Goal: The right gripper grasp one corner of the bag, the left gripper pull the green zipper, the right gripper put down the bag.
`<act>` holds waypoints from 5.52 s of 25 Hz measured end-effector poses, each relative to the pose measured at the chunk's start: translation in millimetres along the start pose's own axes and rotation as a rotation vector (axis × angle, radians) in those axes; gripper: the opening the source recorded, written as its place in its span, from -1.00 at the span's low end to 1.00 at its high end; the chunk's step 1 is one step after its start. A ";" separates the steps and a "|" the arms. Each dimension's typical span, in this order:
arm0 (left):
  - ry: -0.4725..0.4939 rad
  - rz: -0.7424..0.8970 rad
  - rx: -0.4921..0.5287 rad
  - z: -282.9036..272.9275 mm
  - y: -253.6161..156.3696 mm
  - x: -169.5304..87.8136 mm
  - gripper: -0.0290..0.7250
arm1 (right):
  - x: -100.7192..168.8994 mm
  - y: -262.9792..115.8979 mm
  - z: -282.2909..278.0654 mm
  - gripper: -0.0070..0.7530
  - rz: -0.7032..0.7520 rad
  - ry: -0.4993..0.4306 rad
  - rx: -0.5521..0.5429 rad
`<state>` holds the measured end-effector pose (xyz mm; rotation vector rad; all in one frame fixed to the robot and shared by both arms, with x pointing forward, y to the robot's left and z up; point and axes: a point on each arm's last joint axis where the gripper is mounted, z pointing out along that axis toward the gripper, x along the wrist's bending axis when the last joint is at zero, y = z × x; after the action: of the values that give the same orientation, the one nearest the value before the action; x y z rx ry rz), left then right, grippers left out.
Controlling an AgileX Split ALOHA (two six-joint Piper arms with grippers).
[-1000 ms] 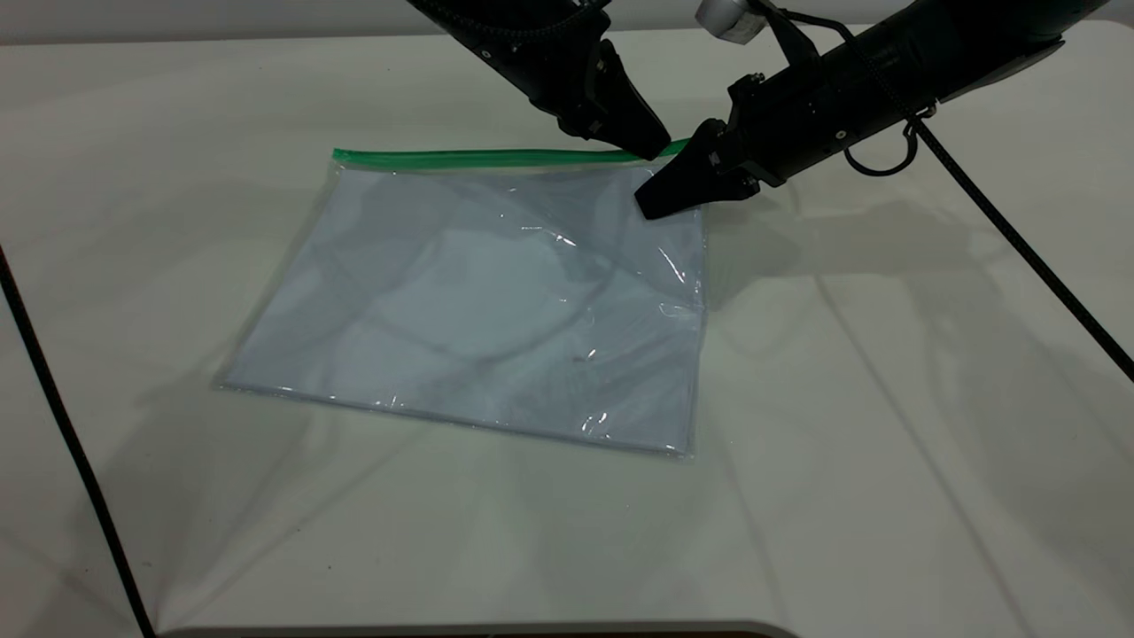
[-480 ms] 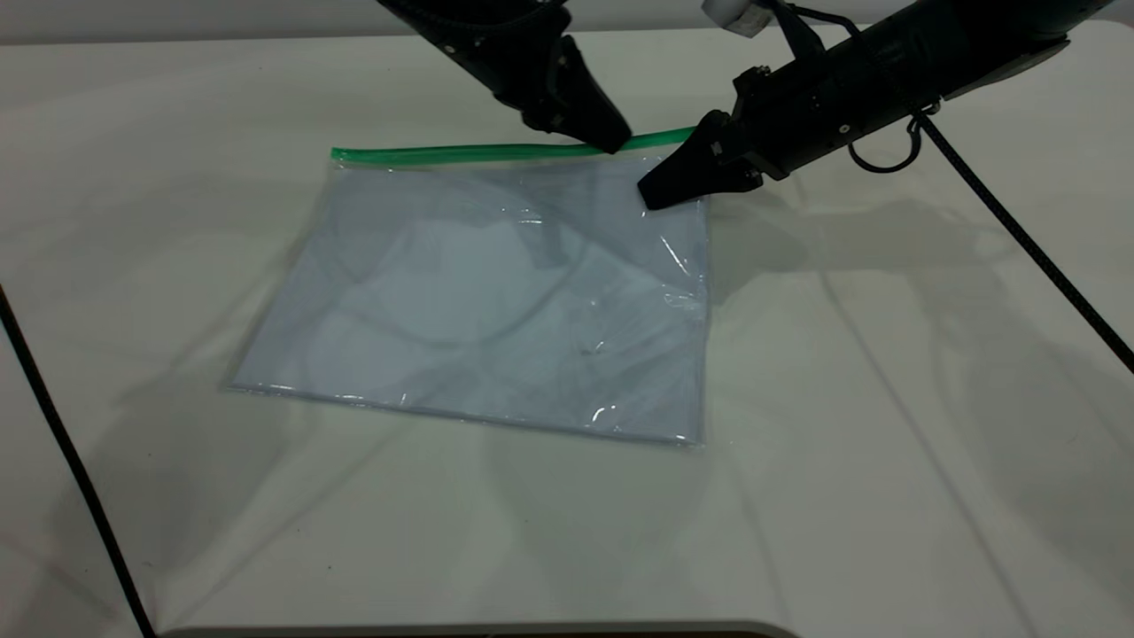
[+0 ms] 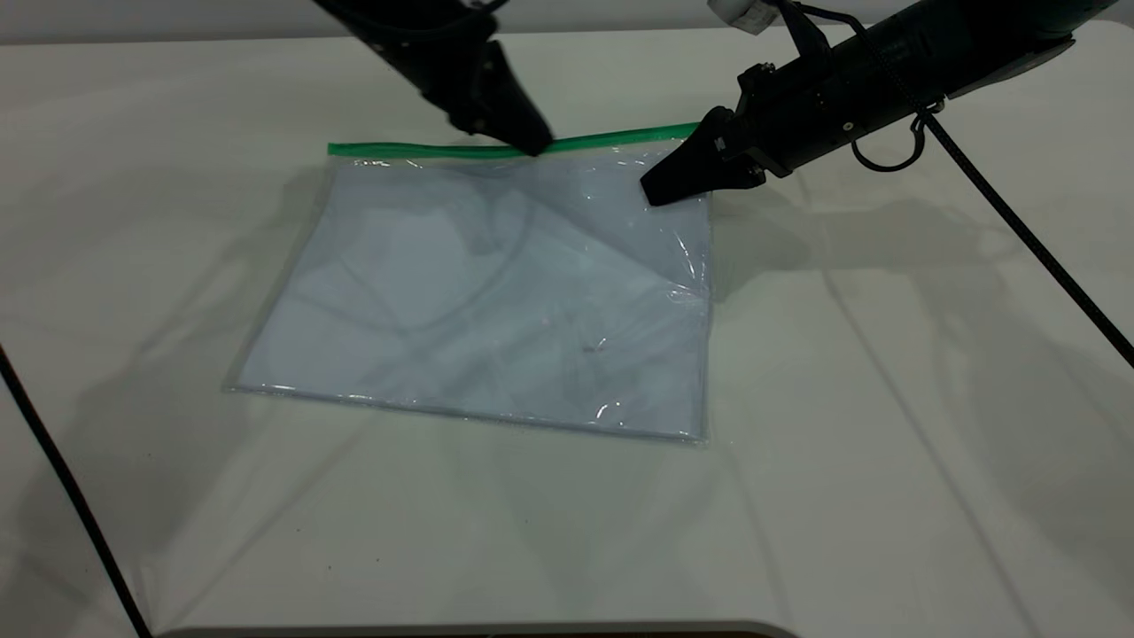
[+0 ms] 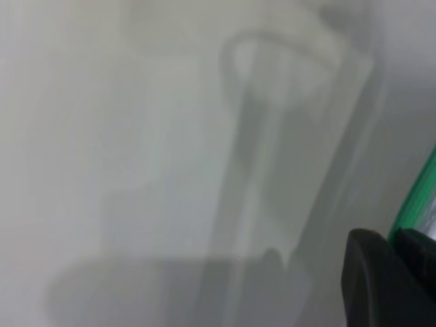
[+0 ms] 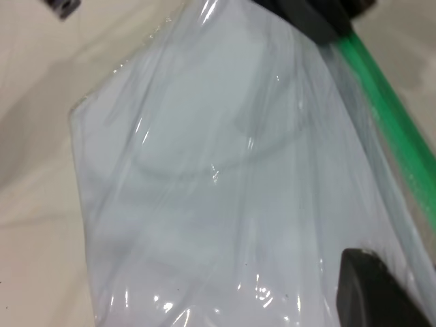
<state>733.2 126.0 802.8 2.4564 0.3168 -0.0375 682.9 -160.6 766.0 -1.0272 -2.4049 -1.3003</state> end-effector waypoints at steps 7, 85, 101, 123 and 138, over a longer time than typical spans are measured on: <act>0.035 -0.043 0.028 -22.5 -29.2 18.6 -0.77 | 0.0 0.2 0.0 -0.89 0.001 0.000 -0.002; 0.650 -0.394 -0.130 -450.5 116.4 -238.4 0.41 | 292.9 93.0 -291.8 0.08 0.085 -0.546 0.212; 0.499 -0.771 0.019 -342.3 -27.8 -392.8 0.41 | 336.8 -94.5 -288.9 0.16 0.269 -0.703 0.216; 0.891 -0.778 -0.152 -311.8 -106.9 -473.9 0.41 | 356.6 -133.3 -304.6 0.20 0.213 -0.838 0.028; 0.894 -0.780 -0.163 -311.6 -106.9 -474.6 0.41 | 389.9 -160.3 -323.9 0.20 0.162 -0.960 -0.290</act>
<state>231.2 295.5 1033.1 1.9017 1.5572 0.7273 248.7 -293.5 1042.4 -2.2987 -2.6492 -1.2950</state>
